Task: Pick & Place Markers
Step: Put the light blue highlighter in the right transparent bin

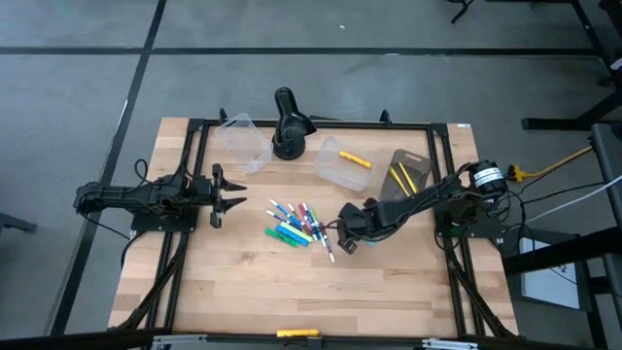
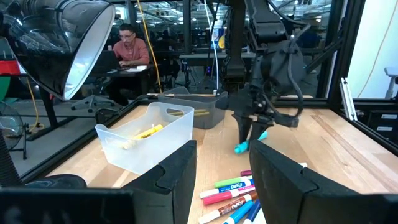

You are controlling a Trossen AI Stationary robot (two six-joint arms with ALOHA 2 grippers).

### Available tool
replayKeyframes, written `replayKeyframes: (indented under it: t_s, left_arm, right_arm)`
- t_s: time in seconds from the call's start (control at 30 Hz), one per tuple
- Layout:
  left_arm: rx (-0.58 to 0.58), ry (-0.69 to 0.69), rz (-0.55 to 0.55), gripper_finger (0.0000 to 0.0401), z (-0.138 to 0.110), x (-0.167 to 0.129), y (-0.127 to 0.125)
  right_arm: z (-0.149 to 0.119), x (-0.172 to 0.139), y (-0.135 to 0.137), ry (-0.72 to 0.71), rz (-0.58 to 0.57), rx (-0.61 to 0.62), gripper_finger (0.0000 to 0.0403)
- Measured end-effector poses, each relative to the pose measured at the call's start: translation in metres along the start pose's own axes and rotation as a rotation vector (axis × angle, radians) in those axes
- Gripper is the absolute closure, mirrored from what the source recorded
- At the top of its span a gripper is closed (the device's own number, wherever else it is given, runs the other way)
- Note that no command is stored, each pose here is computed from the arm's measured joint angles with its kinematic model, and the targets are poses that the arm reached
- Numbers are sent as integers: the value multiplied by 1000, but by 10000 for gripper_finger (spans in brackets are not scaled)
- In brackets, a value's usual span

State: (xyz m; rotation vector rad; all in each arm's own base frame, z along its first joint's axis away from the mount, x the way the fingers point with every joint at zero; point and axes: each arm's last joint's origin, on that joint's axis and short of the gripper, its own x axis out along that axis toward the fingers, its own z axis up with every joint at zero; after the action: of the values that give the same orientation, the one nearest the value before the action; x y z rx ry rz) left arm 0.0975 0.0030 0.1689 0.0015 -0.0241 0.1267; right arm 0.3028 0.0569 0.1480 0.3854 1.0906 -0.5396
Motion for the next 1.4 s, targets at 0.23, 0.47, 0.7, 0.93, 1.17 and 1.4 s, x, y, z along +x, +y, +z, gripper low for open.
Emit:
replayKeyframes:
  t_s: [0.23,0.47,0.7,0.93,1.17,1.4]
  left_arm:
    - [0,0,0,258,0,0,0]
    - [0,0,0,258,0,0,0]
    - [0,0,0,258,0,0,0]
    - [0,0,0,258,0,0,0]
    - [0,0,0,258,0,0,0]
    - [0,0,0,258,0,0,0]
  right_arm:
    - [15,-12,6,-148,92,-81,333]
    - [30,-16,13,-282,169,-163,336]
    - [46,-20,15,-409,224,-192,334]
    - [59,-23,13,-502,250,-222,336]
    - [68,-25,11,-563,254,-244,336]
    - [80,-35,15,-606,245,-297,333]
